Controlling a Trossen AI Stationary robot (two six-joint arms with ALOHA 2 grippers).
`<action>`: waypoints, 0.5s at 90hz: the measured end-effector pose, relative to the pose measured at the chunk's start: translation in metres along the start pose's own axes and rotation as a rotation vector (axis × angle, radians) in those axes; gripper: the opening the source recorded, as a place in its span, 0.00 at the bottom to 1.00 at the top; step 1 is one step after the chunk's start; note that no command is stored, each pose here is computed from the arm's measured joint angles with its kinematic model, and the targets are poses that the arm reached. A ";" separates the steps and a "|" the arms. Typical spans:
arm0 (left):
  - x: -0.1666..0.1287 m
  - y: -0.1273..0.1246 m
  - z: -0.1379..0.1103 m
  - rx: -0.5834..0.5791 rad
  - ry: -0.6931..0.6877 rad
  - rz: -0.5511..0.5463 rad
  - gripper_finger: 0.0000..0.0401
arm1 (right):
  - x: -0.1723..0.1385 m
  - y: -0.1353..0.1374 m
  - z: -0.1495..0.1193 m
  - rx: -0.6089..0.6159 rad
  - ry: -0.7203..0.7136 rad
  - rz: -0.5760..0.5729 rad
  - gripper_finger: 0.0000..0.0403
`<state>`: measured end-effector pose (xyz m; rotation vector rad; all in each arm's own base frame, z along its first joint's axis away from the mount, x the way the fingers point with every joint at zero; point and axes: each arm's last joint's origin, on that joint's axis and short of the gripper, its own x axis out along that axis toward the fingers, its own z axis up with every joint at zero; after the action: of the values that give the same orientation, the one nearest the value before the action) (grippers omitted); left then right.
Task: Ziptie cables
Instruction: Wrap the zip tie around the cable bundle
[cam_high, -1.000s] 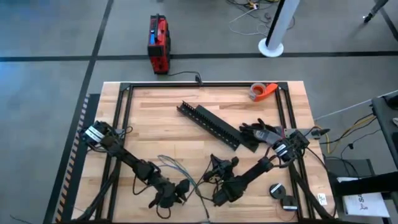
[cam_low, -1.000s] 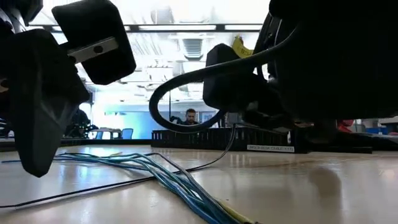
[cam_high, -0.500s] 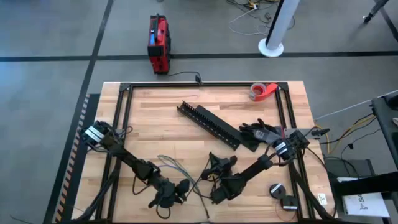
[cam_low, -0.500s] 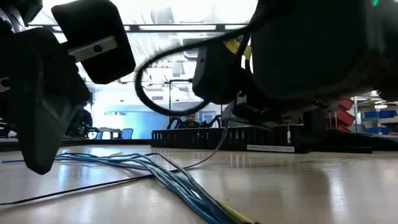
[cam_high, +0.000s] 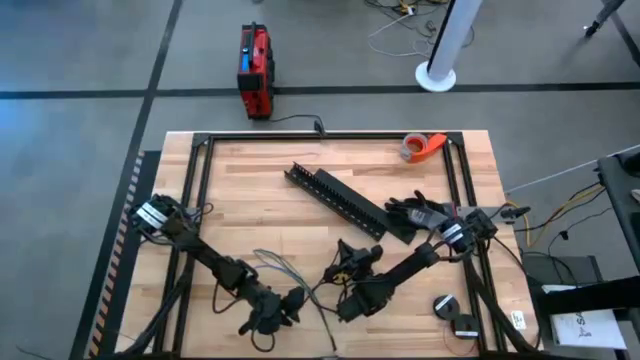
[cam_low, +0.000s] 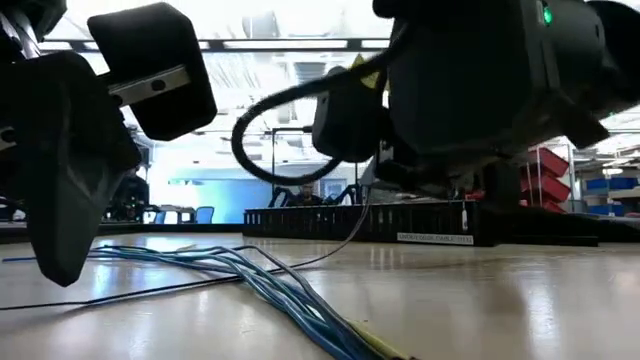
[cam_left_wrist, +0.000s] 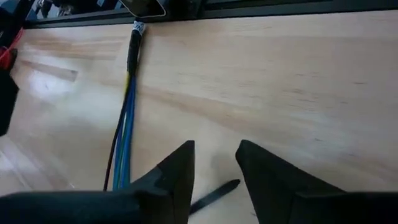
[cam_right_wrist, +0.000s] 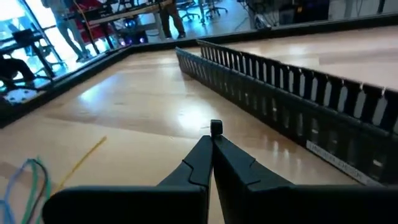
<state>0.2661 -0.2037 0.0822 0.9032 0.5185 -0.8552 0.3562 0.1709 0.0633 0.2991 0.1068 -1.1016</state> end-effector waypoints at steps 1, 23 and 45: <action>0.000 0.000 0.000 0.000 0.000 0.001 0.30 | 0.000 0.000 0.000 -0.002 0.001 0.000 0.00; 0.000 0.001 0.000 0.016 0.002 0.007 0.31 | 0.000 0.010 -0.006 0.002 0.018 0.031 0.00; 0.000 0.002 -0.002 0.017 0.012 0.017 0.28 | 0.001 0.021 -0.014 -0.043 0.047 0.068 0.00</action>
<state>0.2679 -0.2015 0.0824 0.9278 0.5137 -0.8398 0.3763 0.1825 0.0531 0.2886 0.1611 -1.0240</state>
